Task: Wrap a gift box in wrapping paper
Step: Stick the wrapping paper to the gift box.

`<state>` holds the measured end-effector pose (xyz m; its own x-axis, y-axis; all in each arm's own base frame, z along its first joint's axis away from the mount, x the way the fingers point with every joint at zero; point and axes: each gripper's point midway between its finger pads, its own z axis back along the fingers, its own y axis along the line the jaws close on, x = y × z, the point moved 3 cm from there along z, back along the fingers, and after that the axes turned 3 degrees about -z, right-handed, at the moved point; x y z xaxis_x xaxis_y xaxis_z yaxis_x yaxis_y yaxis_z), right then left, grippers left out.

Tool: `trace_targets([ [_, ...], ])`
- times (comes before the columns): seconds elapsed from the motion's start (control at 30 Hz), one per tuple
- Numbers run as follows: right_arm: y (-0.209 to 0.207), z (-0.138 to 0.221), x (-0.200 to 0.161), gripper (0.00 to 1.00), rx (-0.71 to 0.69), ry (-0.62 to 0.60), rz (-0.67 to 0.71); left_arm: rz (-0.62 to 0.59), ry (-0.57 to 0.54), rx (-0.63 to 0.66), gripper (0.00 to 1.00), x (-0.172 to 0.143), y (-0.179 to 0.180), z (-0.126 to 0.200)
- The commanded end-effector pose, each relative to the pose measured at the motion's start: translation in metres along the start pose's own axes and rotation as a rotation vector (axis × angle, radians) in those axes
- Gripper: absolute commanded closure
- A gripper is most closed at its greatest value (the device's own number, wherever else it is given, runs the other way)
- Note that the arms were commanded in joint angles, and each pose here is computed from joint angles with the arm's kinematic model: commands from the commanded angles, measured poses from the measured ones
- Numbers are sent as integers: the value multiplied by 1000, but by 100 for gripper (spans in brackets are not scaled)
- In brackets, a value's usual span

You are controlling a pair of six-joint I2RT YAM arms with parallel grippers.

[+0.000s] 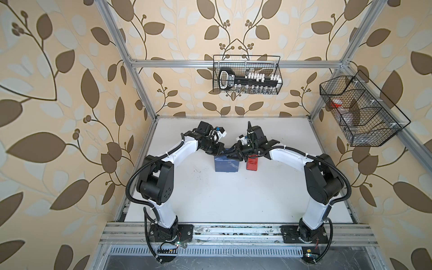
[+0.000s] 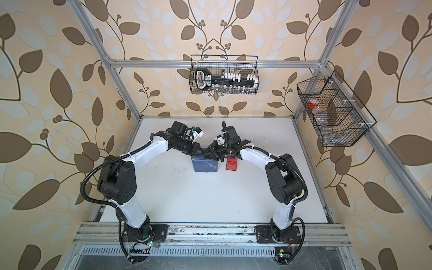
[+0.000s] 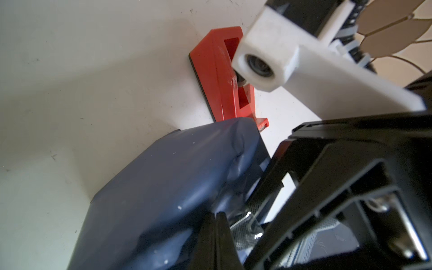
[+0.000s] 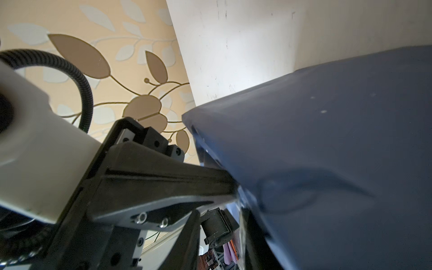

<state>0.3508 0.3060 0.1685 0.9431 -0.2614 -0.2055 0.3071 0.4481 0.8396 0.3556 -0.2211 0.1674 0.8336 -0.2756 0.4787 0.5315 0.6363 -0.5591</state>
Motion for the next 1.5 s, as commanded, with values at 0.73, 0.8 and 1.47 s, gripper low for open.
trace_targets([
  [0.73,-41,12,-37,96,-104,-21,-141,68,195,197,100,-57,45,-20],
  [0.8,-47,11,-39,100,-101,-21,-153,68,193,197,100,-57,45,-20],
  [1.47,-46,55,-63,84,-141,-70,12,61,181,202,100,-56,45,-20],
])
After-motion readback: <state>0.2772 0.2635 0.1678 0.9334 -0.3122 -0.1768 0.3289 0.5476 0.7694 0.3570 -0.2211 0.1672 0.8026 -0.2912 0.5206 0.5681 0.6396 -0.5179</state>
